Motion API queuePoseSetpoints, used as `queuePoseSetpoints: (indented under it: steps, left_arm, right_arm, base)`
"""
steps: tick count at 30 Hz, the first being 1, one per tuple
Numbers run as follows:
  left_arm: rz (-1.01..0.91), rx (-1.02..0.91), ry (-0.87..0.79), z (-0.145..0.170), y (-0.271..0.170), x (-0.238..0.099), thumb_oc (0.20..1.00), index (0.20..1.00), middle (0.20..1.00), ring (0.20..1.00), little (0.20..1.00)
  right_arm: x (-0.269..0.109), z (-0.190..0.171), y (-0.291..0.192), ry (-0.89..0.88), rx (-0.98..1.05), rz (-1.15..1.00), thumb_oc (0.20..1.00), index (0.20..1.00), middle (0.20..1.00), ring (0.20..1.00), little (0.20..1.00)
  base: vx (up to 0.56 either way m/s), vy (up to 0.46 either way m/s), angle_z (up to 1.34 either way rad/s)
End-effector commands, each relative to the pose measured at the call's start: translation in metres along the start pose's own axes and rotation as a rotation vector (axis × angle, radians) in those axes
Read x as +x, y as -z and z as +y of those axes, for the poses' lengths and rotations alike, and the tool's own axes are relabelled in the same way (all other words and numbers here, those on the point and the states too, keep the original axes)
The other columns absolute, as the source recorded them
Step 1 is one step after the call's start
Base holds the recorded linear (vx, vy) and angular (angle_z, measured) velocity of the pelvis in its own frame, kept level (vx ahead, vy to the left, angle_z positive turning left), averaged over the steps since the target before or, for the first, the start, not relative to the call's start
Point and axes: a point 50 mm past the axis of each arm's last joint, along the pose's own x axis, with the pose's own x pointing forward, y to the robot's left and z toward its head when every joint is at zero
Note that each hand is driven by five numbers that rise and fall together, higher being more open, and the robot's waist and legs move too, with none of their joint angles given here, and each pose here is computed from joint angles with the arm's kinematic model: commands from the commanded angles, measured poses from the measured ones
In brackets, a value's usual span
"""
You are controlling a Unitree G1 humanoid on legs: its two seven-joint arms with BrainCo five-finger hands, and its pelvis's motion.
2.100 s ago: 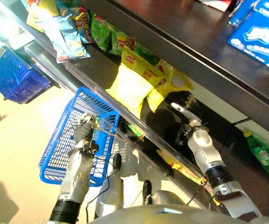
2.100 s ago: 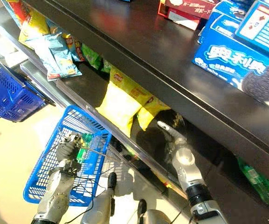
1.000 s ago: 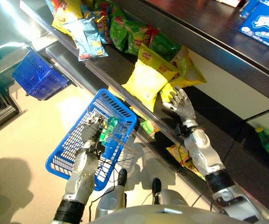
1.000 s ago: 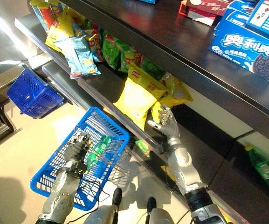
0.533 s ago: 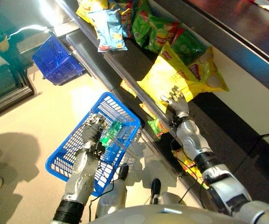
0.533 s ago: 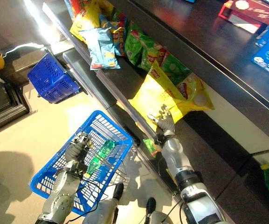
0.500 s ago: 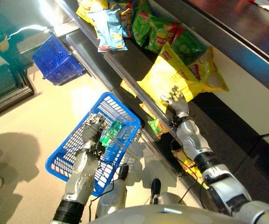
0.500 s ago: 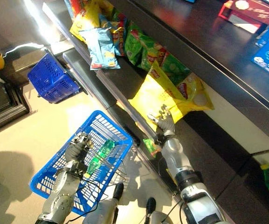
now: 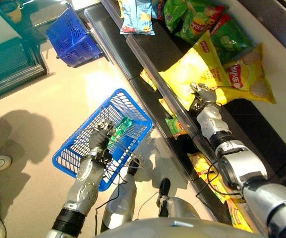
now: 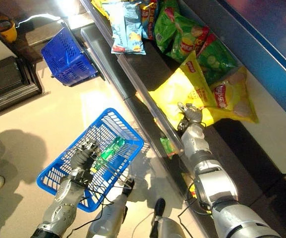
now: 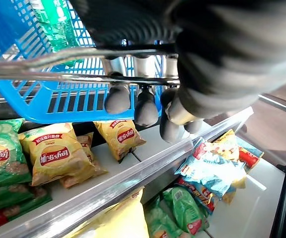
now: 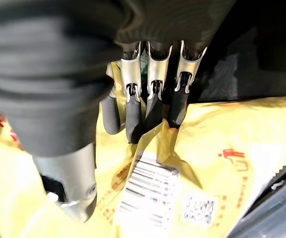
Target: Pick up the snacks into the basket
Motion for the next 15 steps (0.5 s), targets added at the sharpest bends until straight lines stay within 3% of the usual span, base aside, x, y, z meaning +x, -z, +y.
queuePoseSetpoints:
  steps: [1,3,4,6,7,11,12,14,15]
  left_arm:
    - [-0.388,-0.047,0.352,-0.07,-0.073,-0.001,0.2,0.2,0.2,0.2,0.2]
    - [-0.384,-0.045,0.36,-0.072,-0.072,-0.001,0.2,0.2,0.2,0.2,0.2]
    - [-0.382,-0.042,0.362,-0.072,-0.072,-0.002,0.2,0.2,0.2,0.2,0.2]
    - [-0.383,-0.04,0.367,-0.073,-0.073,-0.002,0.2,0.2,0.2,0.2,0.2]
    - [-0.378,-0.037,0.369,-0.073,-0.072,-0.001,0.2,0.2,0.2,0.2,0.2]
    - [-0.38,-0.032,0.385,-0.077,-0.073,-0.001,0.2,0.2,0.2,0.2,0.2]
    - [-0.385,-0.023,0.396,-0.078,-0.074,-0.001,0.2,0.2,0.2,0.2,0.2]
    - [-0.392,-0.018,0.397,-0.079,-0.075,-0.001,0.2,0.2,0.2,0.2,0.2]
    - [-0.414,0.003,0.403,-0.079,-0.079,-0.001,0.2,0.2,0.2,0.2,0.2]
  right_arm:
    - [-0.002,0.007,0.009,-0.015,-0.075,0.036,1.0,1.0,1.0,1.0,1.0]
    - [0.0,0.007,0.006,-0.02,-0.111,0.031,1.0,1.0,1.0,1.0,1.0]
    - [0.0,0.007,0.005,-0.024,-0.137,0.026,0.853,0.853,0.853,0.853,0.853]
    - [0.002,0.006,0.003,-0.022,-0.211,0.028,0.9,0.9,0.9,0.9,0.9]
    - [0.003,0.005,0.002,-0.022,-0.263,0.027,1.0,1.0,1.0,1.0,1.0]
    - [0.007,0.001,-0.005,-0.011,-0.412,0.013,1.0,1.0,1.0,1.0,1.0]
    - [0.009,0.002,-0.014,-0.011,-0.611,-0.046,1.0,1.0,1.0,1.0,1.0]
    - [0.009,0.007,-0.019,-0.03,-0.663,-0.088,1.0,1.0,1.0,1.0,1.0]
    - [0.004,0.016,-0.022,-0.087,-0.865,-0.21,1.0,1.0,1.0,1.0,1.0]
  base:
    - [0.0,-0.005,0.04]
    - [0.0,0.0,0.0]
    - [0.0,0.0,0.0]
    - [-0.01,-0.009,0.05]
    - [-0.01,-0.009,0.05]
    - [0.0,-0.008,0.07]
    - [0.0,-0.009,0.1]
    - [0.0,0.004,0.09]
    - [0.03,0.007,0.04]
